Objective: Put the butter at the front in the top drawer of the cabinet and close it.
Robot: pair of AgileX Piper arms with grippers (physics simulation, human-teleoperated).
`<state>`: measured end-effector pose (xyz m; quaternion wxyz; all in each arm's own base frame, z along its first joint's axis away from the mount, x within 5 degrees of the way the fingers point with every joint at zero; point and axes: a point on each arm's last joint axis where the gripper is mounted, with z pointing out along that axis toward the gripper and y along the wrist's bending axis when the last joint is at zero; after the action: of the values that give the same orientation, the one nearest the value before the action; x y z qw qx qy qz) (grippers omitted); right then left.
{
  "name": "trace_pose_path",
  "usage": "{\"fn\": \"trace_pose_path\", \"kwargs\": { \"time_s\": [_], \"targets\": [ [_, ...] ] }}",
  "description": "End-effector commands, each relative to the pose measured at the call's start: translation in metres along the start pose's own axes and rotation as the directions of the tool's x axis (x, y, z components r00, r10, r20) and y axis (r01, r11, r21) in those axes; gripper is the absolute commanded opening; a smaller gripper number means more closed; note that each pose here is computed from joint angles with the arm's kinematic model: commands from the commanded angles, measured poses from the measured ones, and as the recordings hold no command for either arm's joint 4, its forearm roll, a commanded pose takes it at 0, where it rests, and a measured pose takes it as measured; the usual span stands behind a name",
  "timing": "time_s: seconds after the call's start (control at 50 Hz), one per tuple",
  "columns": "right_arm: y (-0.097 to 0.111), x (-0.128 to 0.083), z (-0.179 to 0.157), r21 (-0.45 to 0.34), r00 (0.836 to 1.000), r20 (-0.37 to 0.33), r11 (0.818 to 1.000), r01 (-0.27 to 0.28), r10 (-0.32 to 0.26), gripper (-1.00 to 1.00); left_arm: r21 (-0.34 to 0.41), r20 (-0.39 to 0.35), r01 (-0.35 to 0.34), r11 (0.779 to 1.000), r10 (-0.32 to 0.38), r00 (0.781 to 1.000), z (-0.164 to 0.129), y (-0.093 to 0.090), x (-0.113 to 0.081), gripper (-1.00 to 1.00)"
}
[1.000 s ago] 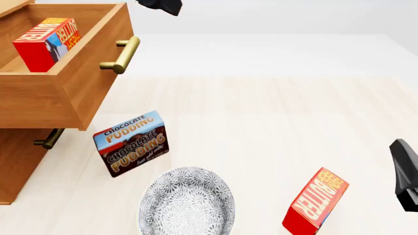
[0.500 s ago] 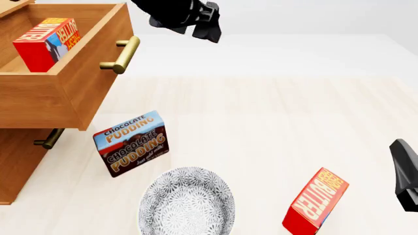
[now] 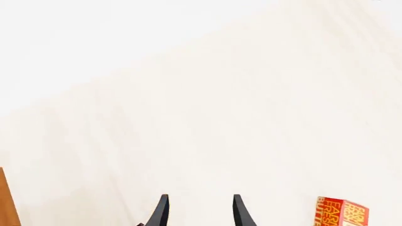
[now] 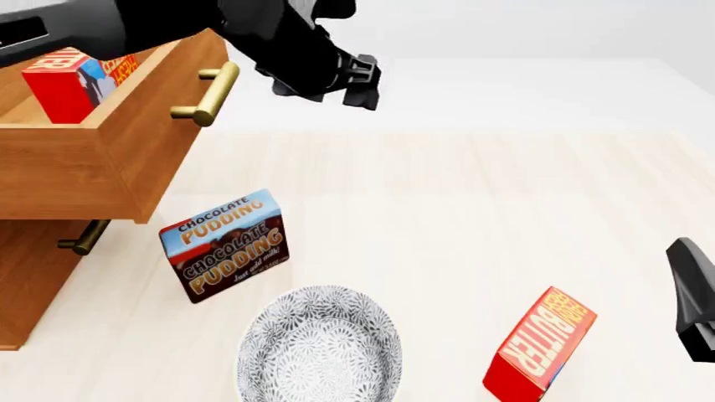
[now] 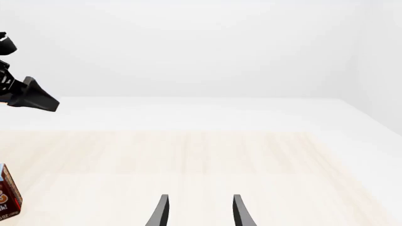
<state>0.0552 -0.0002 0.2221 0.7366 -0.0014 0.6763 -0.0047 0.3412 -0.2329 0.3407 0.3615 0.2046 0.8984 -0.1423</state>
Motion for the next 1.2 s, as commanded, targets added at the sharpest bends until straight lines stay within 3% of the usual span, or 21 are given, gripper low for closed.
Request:
{"fn": "trace_pose_path", "kwargs": {
  "time_s": [0.02,0.82,1.2],
  "targets": [
    [0.000,0.002,0.000,0.000,1.000,0.000,1.000,-0.002,0.002,1.00,-0.036,-0.017,0.046,0.998,-0.047,0.999,0.011,0.020,0.008,1.00],
    [0.000,0.002,0.000,-0.001,1.000,0.000,1.000,-0.002,0.002,1.00,-0.113,-0.034,0.142,0.983,-0.147,0.989,0.020,0.064,0.027,1.00],
    [0.000,0.002,0.000,0.000,1.000,0.000,1.000,-0.002,0.002,1.00,-0.151,-0.024,0.172,0.973,-0.178,0.984,0.008,0.086,0.033,1.00]
  ]
}}
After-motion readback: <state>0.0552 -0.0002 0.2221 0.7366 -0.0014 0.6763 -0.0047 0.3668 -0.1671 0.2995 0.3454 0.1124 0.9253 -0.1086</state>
